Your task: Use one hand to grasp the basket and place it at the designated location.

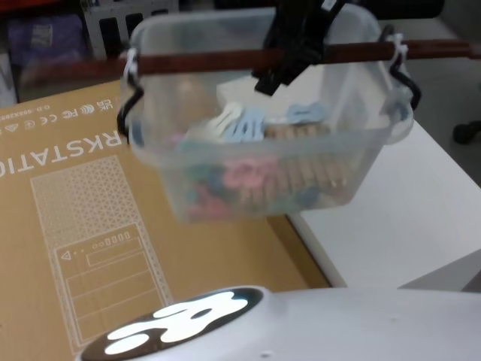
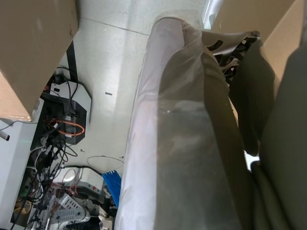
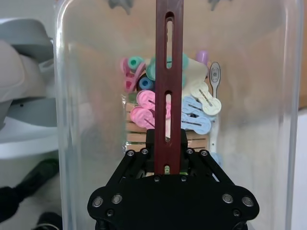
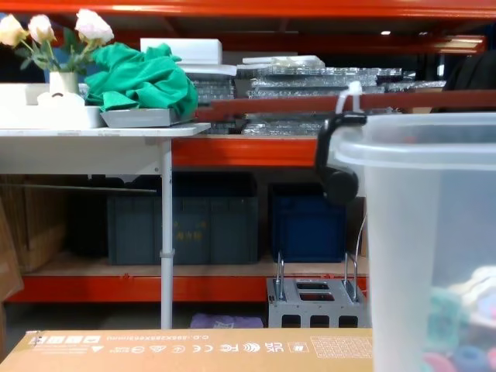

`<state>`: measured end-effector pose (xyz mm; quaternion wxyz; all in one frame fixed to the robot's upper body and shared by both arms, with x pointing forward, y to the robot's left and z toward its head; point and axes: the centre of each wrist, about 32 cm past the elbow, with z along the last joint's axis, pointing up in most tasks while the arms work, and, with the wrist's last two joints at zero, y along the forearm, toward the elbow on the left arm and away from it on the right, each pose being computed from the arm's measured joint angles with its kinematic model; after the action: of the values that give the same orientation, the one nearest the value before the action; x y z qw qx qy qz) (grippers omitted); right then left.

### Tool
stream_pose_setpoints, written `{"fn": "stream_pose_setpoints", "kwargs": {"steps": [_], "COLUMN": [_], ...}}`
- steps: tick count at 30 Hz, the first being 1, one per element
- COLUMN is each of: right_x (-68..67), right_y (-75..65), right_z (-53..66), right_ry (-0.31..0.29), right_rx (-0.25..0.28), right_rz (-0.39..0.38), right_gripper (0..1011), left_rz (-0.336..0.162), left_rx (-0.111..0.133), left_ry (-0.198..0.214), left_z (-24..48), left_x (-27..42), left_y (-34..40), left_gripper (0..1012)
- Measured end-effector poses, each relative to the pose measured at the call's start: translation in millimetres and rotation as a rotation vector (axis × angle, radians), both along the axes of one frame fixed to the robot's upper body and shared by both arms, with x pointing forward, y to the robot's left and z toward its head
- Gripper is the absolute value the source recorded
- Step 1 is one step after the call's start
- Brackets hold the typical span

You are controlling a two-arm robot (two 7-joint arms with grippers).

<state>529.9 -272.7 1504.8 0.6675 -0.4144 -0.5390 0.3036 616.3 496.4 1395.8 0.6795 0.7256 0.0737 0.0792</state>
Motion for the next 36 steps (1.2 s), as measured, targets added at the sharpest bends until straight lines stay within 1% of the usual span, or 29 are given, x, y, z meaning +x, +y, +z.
{"fn": "stream_pose_setpoints", "kwargs": {"steps": [2, 5, 6, 7, 8, 9, 11, 12, 13, 16, 17, 20, 21, 24, 25, 28, 30, 33, 36], "right_x": [-2.3, -3.8, -3.8, -9.0, -11.8, -11.8, -15.6, -16.5, -18.7, -21.4, -23.3, -25.7, -27.4, -28.7, -29.8, -31.8, -32.5, -34.2, -34.8], "right_y": [5.3, 8.2, 8.2, 17.2, 22.8, 22.8, 30.5, 31.9, 36.9, 43.0, 47.5, 53.6, 58.0, 62.0, 64.6, 69.9, 71.6, 74.5, 76.4], "right_z": [-1.2, -1.9, -1.9, -4.6, -6.9, -6.9, -10.4, -11.5, -14.9, -20.1, -23.4, -28.9, -32.9, -37.3, -40.5, -48.5, -52.7, -62.2, -67.8], "right_ry": [-0.008, -0.015, -0.015, -0.026, -0.029, -0.029, -0.033, -0.034, -0.038, -0.045, -0.049, -0.051, -0.055, -0.056, -0.057, -0.059, -0.06, -0.061, -0.058], "right_rx": [0.001, 0.0, 0.0, -0.006, -0.008, -0.008, -0.009, -0.008, -0.006, -0.003, 0.0, 0.005, 0.007, 0.01, 0.012, 0.025, 0.031, 0.047, 0.056], "right_rz": [0.052, 0.084, 0.084, 0.14, 0.171, 0.171, 0.212, 0.218, 0.235, 0.254, 0.268, 0.284, 0.293, 0.301, 0.303, 0.297, 0.29, 0.275, 0.271], "right_gripper": [233, 233, 233, 233, 233, 233, 233, 233, 233, 233, 233, 233, 233, 233, 233, 233, 233, 233, 233], "left_rz": [0.0, 0.0, 0.0, 0.0, 0.0, 0.0, 0.0, 0.0, 0.0, 0.0, 0.0, 0.0, 0.0, 0.0, 0.0, 0.0, 0.0, 0.0, 0.0], "left_rx": [0.0, 0.0, 0.0, 0.0, -0.001, 0.0, 0.0, 0.0, 0.0, 0.0, 0.0, 0.0, 0.0, 0.0, 0.0, 0.0, 0.0, 0.0, 0.0], "left_ry": [0.0, 0.0, 0.0, 0.0, 0.0, 0.0, 0.0, 0.0, 0.0, 0.0, 0.0, 0.0, 0.0, 0.0, 0.0, 0.0, 0.0, 0.0, 0.0], "left_z": [0.0, 0.0, 0.0, 0.0, 0.0, 0.0, 0.0, 0.0, 0.0, 0.0, 0.0, 0.0, 0.0, 0.0, 0.0, 0.0, 0.0, 0.0, 0.0], "left_x": [0.0, 0.0, 0.0, 0.0, 0.0, 0.0, 0.0, 0.0, 0.0, 0.0, 0.0, 0.0, 0.0, 0.0, 0.0, 0.0, 0.0, 0.0, 0.0], "left_y": [-0.1, -0.1, -0.1, 0.1, -0.2, 0.0, 0.0, 0.1, 0.0, -0.1, -0.1, -0.1, 0.0, 0.0, -0.1, -0.1, 0.0, 0.0, -0.1], "left_gripper": [0, 0, 0, 0, 0, 0, 0, 0, 0, 0, 0, 0, 0, 0, 0, 0, 0, 0, 0]}}
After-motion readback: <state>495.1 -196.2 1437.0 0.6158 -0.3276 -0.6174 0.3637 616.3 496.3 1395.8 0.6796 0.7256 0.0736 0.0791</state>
